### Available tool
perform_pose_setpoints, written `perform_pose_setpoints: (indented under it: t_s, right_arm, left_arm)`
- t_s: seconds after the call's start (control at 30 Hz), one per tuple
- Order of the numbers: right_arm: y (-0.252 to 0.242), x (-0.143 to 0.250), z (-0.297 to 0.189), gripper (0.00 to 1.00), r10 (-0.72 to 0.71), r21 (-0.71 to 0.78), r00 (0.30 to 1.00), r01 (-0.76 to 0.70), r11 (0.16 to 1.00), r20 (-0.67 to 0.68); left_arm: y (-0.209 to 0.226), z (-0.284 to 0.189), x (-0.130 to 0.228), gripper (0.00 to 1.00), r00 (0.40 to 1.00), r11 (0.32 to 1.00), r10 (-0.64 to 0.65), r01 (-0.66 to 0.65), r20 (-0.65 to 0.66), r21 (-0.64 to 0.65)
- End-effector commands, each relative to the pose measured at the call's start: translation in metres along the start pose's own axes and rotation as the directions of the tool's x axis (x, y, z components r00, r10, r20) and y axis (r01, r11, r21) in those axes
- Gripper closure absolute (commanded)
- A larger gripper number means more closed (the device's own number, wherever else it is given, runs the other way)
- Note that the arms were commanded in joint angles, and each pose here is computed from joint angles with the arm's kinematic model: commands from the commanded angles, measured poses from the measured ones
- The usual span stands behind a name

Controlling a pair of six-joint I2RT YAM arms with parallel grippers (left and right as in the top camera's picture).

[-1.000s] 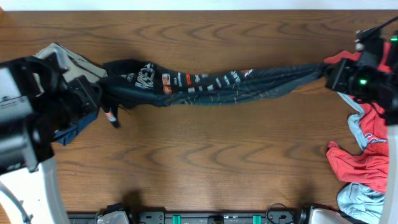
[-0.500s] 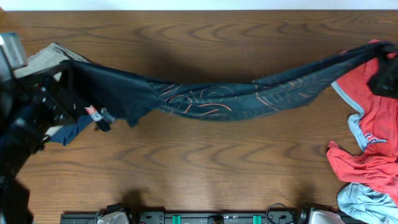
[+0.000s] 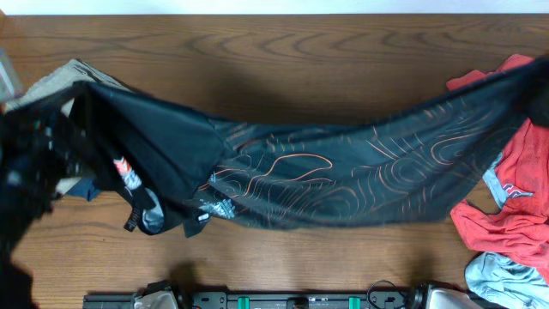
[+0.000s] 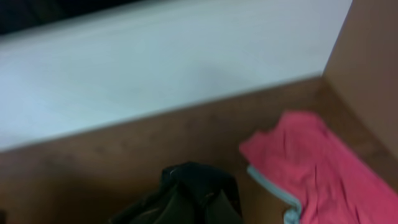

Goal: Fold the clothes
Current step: 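Lift the jersey with both grippers and fling it forward across the table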

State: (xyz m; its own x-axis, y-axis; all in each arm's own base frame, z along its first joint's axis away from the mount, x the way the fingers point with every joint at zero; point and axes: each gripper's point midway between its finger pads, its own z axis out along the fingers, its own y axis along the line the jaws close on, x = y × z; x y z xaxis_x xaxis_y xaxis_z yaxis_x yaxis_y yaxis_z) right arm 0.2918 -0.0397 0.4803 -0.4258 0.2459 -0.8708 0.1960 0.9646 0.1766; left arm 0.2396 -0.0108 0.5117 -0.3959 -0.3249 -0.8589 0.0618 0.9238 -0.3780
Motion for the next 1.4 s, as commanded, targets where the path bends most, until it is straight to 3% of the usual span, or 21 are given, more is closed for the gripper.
perform_pose_setpoints:
  t_s: [0.0, 0.2, 0.37, 0.47, 0.6, 0.8, 0.9, 0.97, 1.07, 1.2, 1.27, 1.37]
  right_arm:
    - [-0.004, 0.019, 0.055, 0.99, -0.022, 0.026, 0.989, 0.026, 0.999, -0.146]
    - [-0.011, 0.052, 0.140, 0.99, -0.025, 0.040, 0.940, 0.041, 0.998, -0.339]
    - [-0.006, 0.057, 0.218, 0.99, -0.013, -0.005, 0.939, 0.012, 1.000, -0.345]
    - [0.006, 0.023, 0.254, 0.99, 0.036, -0.057, 0.980, -0.049, 0.997, -0.198]
    - [0.016, -0.051, 0.245, 0.99, 0.131, -0.121, 0.989, -0.122, 0.985, 0.067]
    - [0.002, -0.152, 0.162, 0.99, 0.158, -0.104, 0.907, -0.126, 0.986, 0.391]
    - [-0.014, -0.178, 0.120, 0.99, 0.148, -0.039, 0.861, -0.148, 0.988, 0.487]
    - [-0.016, -0.181, 0.105, 0.99, 0.116, -0.014, 0.861, -0.125, 0.992, 0.496]
    - [-0.025, -0.159, 0.110, 0.99, 0.094, 0.048, 0.905, -0.125, 0.991, 0.416]
    - [-0.040, -0.090, 0.145, 0.99, 0.092, 0.144, 0.985, -0.113, 0.983, 0.144]
    - [-0.046, -0.049, 0.163, 0.99, 0.104, 0.181, 0.994, -0.100, 0.978, -0.014]
    - [-0.054, 0.013, 0.184, 0.99, 0.126, 0.231, 0.962, -0.069, 0.971, -0.241]
  left_arm:
    - [0.016, 0.042, 0.006, 0.94, 0.993, 0.999, -0.042, 0.042, -0.108, -0.001]
    - [0.029, 0.122, 0.027, 0.94, 0.955, 0.999, -0.034, 0.043, -0.294, 0.024]
    - [0.072, 0.207, 0.039, 0.94, 0.937, 0.993, -0.025, -0.018, -0.349, -0.119]
    - [0.085, 0.254, 0.017, 0.94, 0.968, 0.992, -0.015, -0.018, -0.250, -0.129]
    - [0.079, 0.275, -0.039, 0.94, 0.999, 0.997, 0.024, -0.025, -0.024, -0.077]
    - [0.036, 0.219, -0.147, 0.94, 0.934, 0.998, 0.053, -0.063, 0.354, 0.016]
    - [0.015, 0.175, -0.188, 0.94, 0.868, 0.993, 0.081, -0.112, 0.490, 0.034]
    - [0.006, 0.157, -0.195, 0.94, 0.855, 0.992, 0.086, -0.122, 0.512, 0.038]
    - [0.006, 0.157, -0.174, 0.94, 0.904, 0.994, 0.070, -0.100, 0.422, 0.048]
    - [0.029, 0.183, -0.092, 0.94, 0.997, 1.000, -0.023, 0.021, 0.079, 0.017]
    - [0.046, 0.193, -0.034, 0.94, 0.987, 0.996, -0.079, 0.072, -0.143, -0.054]
    - [0.063, 0.202, 0.037, 0.94, 0.902, 0.985, -0.155, 0.108, -0.402, -0.138]
